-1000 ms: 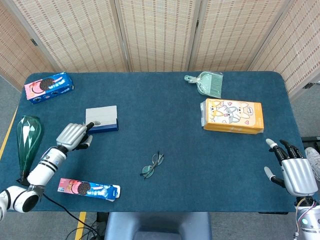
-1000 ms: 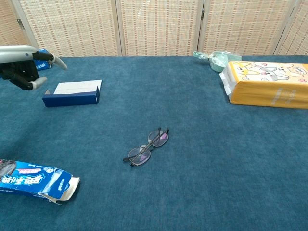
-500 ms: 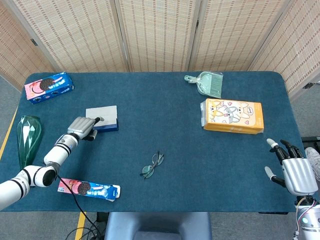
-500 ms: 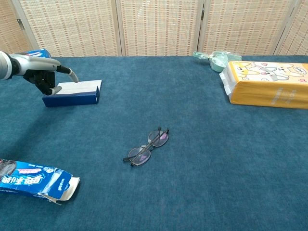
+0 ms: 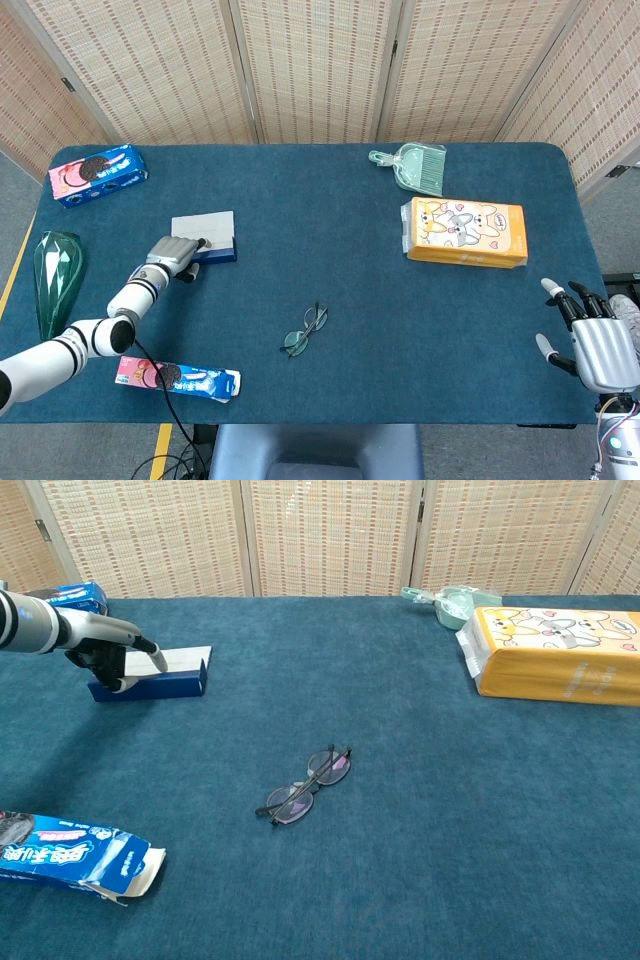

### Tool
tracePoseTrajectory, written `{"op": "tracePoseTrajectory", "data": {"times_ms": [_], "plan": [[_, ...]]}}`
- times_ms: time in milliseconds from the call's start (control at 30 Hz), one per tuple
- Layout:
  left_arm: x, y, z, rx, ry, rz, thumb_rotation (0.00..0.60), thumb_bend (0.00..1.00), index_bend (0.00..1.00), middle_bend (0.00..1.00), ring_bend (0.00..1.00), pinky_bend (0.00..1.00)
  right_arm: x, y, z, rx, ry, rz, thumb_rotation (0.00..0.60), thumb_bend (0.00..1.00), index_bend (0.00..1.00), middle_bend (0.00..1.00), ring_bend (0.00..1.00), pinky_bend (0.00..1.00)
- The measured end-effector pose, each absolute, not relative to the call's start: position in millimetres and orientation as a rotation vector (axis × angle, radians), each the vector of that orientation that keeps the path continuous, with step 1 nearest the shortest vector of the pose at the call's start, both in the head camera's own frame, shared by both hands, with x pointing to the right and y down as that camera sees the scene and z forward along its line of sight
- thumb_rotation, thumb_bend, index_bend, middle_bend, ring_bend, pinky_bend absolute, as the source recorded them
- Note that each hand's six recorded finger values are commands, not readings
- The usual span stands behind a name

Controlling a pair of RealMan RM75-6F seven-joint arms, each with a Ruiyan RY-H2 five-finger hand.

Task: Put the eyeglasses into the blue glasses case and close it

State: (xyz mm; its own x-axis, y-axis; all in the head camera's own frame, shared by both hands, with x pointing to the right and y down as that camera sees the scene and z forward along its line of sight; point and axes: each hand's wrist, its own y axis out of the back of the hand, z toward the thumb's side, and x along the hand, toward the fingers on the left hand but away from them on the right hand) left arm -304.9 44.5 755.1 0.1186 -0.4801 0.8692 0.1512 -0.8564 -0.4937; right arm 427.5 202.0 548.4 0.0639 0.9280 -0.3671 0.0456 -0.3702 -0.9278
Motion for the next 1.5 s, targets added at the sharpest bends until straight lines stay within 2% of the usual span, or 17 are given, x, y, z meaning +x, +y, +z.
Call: {"op": "tracePoseTrajectory", "data": {"times_ms": [333,700,900,1133,1333,1500], "plan": [[-276,60,753,-1.954,0.195,-1.725,0.6,0.65,0.29,1.0,1.0,1.0,430,204,552,-1.562,-1.007,1.422,0.6,0.3,0.12,0.36,0.17,0.2],[-262,98,715,-1.971,0.027,-1.59,0.6,0.65,0.33,1.0,1.0,1.0,429,203,553,-1.57,-1.001,1.425,0.6,0.3,0.12,0.36,0.17,0.2],[-283,98,685,-1.928,0.107,-1.583,0.6,0.65,0.25,1.0,1.0,1.0,428,202,553,-1.575,-0.998,1.417,0.6,0.3,0.12,0.36,0.18,0.2],[-332,110,658,-1.888,0.191,-1.674,0.6,0.65,0.27,1.0,1.0,1.0,427,201,557,-1.588,-0.992,1.419,0.6,0.3,0.12,0.36,0.19,0.2],[-359,130,664,-1.885,0.152,-1.783,0.6,0.65,0.25,1.0,1.0,1.0,424,198,559,-1.601,-0.991,1.405,0.6,0.3,0.12,0.36,0.19,0.2],[-369,138,682,-1.902,0.156,-1.863,0.6,0.65,0.16,1.0,1.0,1.0,423,198,560,-1.602,-0.988,1.404,0.6,0.3,0.12,0.36,0.21,0.2]]}}
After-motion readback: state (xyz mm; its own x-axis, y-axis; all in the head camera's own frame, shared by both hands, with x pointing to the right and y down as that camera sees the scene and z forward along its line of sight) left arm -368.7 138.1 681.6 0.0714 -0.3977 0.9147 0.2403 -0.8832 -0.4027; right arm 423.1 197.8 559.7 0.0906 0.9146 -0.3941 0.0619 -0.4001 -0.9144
